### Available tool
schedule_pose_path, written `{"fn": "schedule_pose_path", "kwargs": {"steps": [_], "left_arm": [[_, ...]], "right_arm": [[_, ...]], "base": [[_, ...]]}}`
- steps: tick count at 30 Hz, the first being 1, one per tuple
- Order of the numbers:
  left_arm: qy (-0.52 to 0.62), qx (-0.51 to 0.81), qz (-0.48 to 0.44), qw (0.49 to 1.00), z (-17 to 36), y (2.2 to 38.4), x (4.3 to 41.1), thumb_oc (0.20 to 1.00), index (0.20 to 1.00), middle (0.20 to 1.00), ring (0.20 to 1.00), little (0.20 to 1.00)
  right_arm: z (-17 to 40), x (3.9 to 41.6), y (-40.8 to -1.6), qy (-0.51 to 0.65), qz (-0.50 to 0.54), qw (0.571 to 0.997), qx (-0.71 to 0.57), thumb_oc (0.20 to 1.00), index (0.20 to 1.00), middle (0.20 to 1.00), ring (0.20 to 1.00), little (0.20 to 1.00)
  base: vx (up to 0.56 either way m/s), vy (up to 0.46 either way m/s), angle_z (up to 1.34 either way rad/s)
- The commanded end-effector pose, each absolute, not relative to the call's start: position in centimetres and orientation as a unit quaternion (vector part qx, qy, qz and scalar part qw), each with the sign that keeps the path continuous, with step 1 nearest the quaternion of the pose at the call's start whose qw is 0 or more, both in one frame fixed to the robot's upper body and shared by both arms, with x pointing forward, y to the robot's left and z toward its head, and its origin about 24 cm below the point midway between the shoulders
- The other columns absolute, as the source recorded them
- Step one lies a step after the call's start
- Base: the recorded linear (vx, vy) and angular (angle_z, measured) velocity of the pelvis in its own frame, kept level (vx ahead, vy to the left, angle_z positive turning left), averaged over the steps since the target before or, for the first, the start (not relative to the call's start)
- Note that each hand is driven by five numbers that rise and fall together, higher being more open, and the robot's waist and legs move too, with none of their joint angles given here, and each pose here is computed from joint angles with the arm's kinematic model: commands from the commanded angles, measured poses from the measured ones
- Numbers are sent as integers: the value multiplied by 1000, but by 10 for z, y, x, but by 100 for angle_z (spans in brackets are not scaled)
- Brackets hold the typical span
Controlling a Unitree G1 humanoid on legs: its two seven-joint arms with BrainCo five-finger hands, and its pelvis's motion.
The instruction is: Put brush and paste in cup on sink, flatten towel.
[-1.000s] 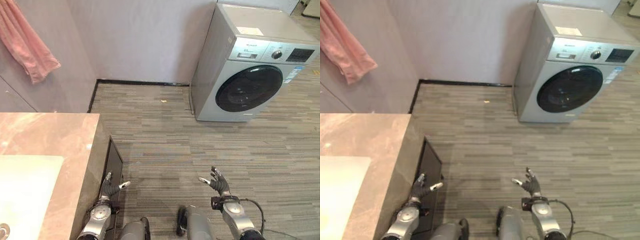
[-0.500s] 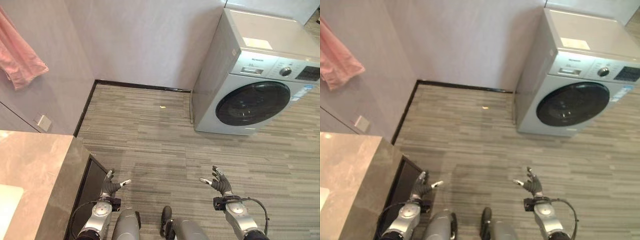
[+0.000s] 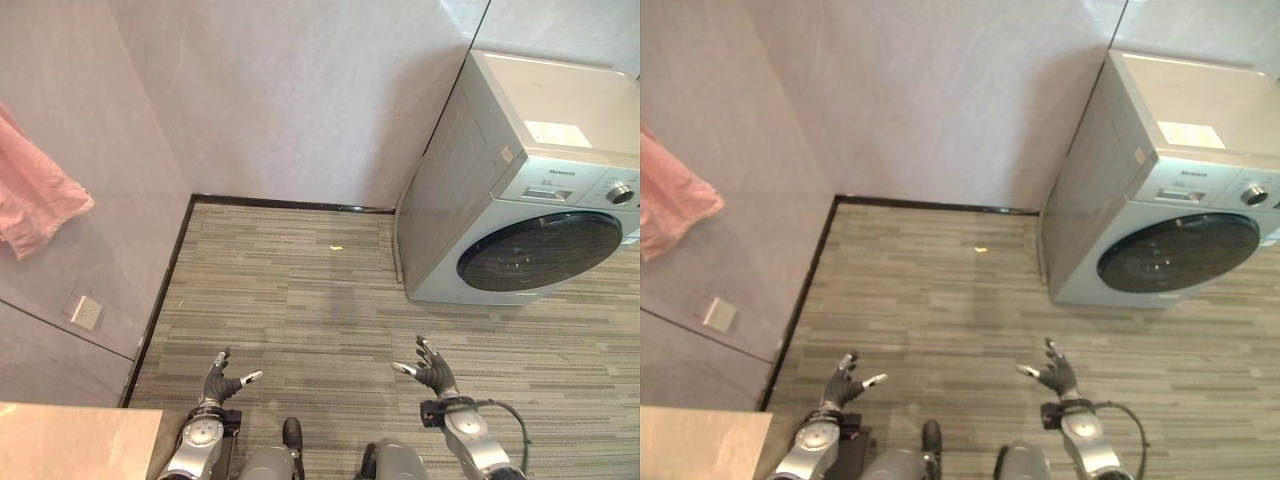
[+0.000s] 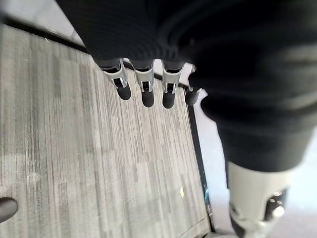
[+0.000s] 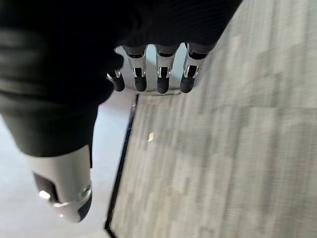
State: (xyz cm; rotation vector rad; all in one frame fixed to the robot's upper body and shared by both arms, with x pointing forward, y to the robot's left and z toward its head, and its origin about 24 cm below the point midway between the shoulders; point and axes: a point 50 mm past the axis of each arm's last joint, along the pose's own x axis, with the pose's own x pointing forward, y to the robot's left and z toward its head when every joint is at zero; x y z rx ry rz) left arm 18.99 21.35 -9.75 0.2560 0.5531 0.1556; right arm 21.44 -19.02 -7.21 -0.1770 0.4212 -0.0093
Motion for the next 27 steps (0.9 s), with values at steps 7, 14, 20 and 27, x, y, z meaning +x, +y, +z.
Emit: {"fn": "schedule_pose_path", "kwargs": {"steps": [7,14,20,27], "left_arm": [[206,174,70,961,-72,227,223,1000,1000,1000,1000,1000],[189,154,69,967,-67,219,229,1000,1000,1000,1000,1000],[190,148,71,968,-66,215,237,1000,1000,1000,1000,1000],[179,171,53,967,-62,208,245,1000,1000,1000,1000,1000]], "right_arm": [[-55,213,-207,162,-21,981,-107,1000,1000,1000,1000,1000],[-59,206,-217,178,-19,977,-116,1000,1000,1000,1000,1000],[-53,210,-221,168,-26,978,-119,1000,1000,1000,1000,1000],[-60,193,-220,184,-25,975,-123,1000,1000,1000,1000,1000]], "base": [[421,-103,75],[260,-186,53],[147,-150,-7],[260,35,48]]}}
